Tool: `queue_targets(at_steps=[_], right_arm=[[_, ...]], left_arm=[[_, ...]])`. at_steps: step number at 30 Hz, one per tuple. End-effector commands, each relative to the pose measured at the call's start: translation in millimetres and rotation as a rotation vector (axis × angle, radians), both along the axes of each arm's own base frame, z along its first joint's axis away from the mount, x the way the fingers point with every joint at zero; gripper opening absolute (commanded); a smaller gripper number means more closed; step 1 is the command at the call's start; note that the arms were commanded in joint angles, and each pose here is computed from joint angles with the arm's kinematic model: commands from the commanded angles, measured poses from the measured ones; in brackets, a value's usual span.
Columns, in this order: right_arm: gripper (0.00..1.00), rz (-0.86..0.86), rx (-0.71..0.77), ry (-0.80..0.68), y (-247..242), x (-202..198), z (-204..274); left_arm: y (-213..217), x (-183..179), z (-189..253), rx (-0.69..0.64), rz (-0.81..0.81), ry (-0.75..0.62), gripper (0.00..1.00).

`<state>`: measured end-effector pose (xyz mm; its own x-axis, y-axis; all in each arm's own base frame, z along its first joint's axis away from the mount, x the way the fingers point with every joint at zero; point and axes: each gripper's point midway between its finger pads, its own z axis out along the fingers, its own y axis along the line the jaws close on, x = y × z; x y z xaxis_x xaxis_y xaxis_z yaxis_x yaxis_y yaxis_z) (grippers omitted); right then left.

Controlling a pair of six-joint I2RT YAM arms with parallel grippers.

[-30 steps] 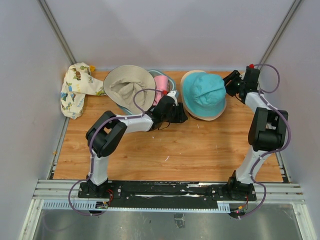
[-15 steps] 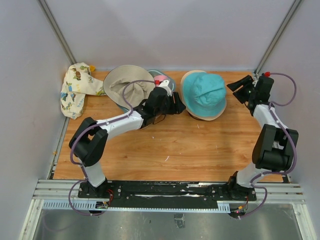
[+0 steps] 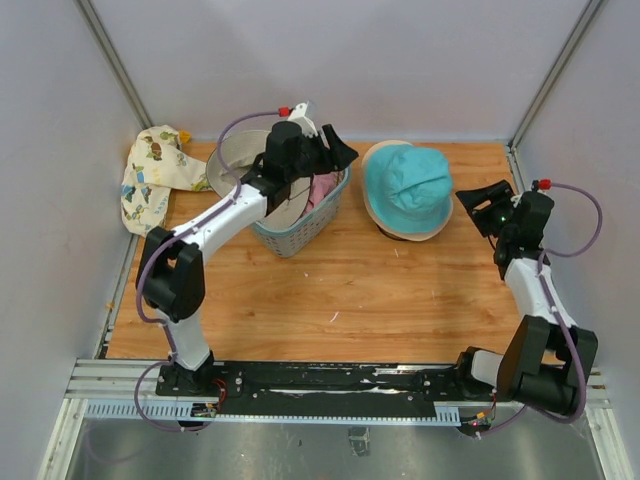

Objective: Stack the hats
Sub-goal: Stack the hat on the hat.

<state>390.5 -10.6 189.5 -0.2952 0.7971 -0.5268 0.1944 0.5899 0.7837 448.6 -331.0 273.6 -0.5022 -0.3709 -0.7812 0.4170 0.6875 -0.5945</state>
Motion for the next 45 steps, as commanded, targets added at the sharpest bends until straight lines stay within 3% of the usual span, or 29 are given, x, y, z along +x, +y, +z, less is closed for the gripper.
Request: queue_targets(at_steps=[1,9,18,32,45], right_arm=[[0.66,-0.014,0.030,-0.070,1,-15,13],[0.68,0.002,0.054,-0.086,14,-42,4],[0.68,0.012,0.087,-0.093,24,-53,-10],[0.69,0.024,0.106,-0.098,33,-54,-16],[0.70,0.045,0.113,-0.083,46,-50,-26]], left_arm=[[-26,15,1,-0.059,-0.141,0.003,0.64],[-68,56,-21,-0.023,-0.266,0.052,0.65],[-72,80,-56,0.027,-0.265,0.095,0.65],[-80,90,-66,0.041,-0.307,0.099,0.68],[-78,75,-92,0.095,-0.406,0.154,0.64]])
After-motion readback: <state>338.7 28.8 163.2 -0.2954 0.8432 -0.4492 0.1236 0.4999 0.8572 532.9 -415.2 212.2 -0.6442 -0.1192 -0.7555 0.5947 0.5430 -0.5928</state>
